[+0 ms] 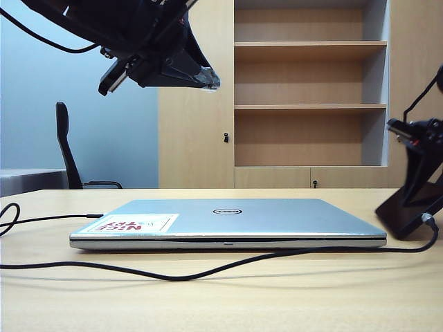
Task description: Pick up the charging cable and the phone, plug the charging cable into the charging port on the phone, and finally place them back on the table.
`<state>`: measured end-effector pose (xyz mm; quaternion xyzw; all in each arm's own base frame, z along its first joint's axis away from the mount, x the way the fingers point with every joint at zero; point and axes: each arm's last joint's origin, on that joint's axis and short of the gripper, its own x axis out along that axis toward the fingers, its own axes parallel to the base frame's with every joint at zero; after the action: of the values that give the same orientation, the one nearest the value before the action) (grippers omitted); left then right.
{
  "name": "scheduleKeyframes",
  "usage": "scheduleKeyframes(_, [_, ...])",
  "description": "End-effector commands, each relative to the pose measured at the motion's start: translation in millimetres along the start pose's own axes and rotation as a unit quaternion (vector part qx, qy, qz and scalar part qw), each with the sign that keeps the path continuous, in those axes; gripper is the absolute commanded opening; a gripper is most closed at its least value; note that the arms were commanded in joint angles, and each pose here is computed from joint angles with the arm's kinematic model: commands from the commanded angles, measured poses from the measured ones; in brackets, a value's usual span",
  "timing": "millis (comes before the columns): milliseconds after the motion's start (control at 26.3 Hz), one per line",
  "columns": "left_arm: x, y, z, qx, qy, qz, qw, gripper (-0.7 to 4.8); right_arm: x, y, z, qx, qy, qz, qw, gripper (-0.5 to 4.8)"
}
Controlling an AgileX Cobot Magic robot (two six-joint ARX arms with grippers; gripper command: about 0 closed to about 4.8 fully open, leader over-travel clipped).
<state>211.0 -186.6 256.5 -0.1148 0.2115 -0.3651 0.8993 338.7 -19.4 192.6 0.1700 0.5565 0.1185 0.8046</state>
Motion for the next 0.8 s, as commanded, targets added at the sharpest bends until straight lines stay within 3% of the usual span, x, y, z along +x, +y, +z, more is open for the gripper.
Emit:
scheduleKeyframes(38, [-1.0,-1.5,3.5,0.004,-0.010,-0.005,1.000,-0.06,-22.9,9.0,10.7,-0.032,-0.039,-0.021,0.999,1.39])
scheduleKeyframes(228, [-1.2,0.4,3.7,0.003,-0.009,-0.001,1.000,-0.06,-51.4,21.9,21.6,-0.051,-0.080,-0.028,0.995,1.39])
scheduleKeyframes(418, [-4.9,1.4,3.4,0.003,0.002,0.005,1.000,-0.06,-66.6,28.9,27.3,-0.054,-0.083,-0.032,0.995,1.32])
scheduleKeyframes(494, [-7.7,0.8,4.2,0.013,0.003,0.005,1.000,-0.06,-69.9,30.5,27.6,-0.053,-0.081,-0.032,0.995,0.98])
scheduleKeyframes(570, [-18.0,-1.6,8.2,0.025,0.002,0.005,1.000,-0.06,-84.9,38.4,25.6,-0.057,-0.088,-0.030,0.994,0.06])
scheduleKeyframes(799, [-55.6,6.8,19.8,0.012,0.001,0.040,0.999,-0.06,-129.5,61.7,5.4,-0.086,-0.154,-0.044,0.983,-0.05])
